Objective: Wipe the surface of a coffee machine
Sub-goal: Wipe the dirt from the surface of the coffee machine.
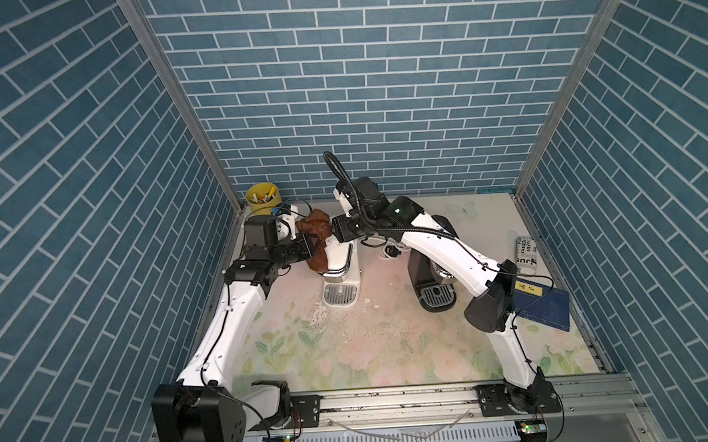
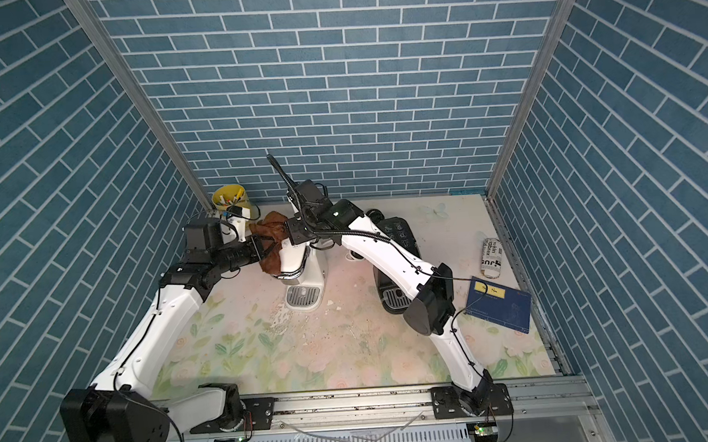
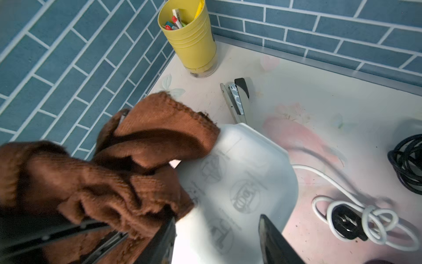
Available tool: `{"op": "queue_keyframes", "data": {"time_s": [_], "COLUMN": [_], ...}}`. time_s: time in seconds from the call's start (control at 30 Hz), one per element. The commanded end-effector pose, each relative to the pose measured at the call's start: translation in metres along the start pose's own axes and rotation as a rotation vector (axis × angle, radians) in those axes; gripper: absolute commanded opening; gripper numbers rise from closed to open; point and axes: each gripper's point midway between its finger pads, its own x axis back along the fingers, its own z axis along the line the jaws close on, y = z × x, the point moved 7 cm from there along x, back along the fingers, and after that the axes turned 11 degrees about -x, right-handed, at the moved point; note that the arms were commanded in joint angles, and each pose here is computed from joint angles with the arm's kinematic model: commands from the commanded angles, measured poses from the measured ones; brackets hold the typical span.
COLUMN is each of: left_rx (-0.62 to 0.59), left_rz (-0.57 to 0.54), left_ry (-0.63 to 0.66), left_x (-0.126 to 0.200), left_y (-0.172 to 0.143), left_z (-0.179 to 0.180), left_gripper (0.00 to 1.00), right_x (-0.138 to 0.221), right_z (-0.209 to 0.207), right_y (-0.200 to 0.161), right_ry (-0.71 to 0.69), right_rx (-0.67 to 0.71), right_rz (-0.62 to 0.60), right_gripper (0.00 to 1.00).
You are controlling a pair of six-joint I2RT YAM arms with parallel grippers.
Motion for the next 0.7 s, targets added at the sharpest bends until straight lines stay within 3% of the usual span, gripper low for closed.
{"op": "queue_keyframes", "data": {"time_s": [0.0,0.17,0.47,0.67], "left_rx": [0.150,0.135,-0.062,-0.148], "left_rz": [0.261,0.235,0.092,0.152], "left_ry": [0.026,0.045,0.114,0.107], "left_x": [-0.006,0.007,0.054,0.045], "left_y": [-0.063,-0.061,-0.023,-0.029], "left_z": [0.009,0.004,-0.025,-0.047], "left_gripper": [0.00,0.00,0.00,0.00], "right_x": [0.005,0.008,0.045,0.071], "right_z": [-0.002,-0.003,-0.002,-0.015], "right_y": [-0.001,-0.002,0.005,0.004], "right_ry": [0.001,-0.007,-0.004,-0.047], "right_rx": [-0.021,-0.023,-0.012,-0.010], "right_rz": [0.013,0.014,-0.058,-0.119], "right_gripper": [0.58,0.58,0.58,0.58]}}
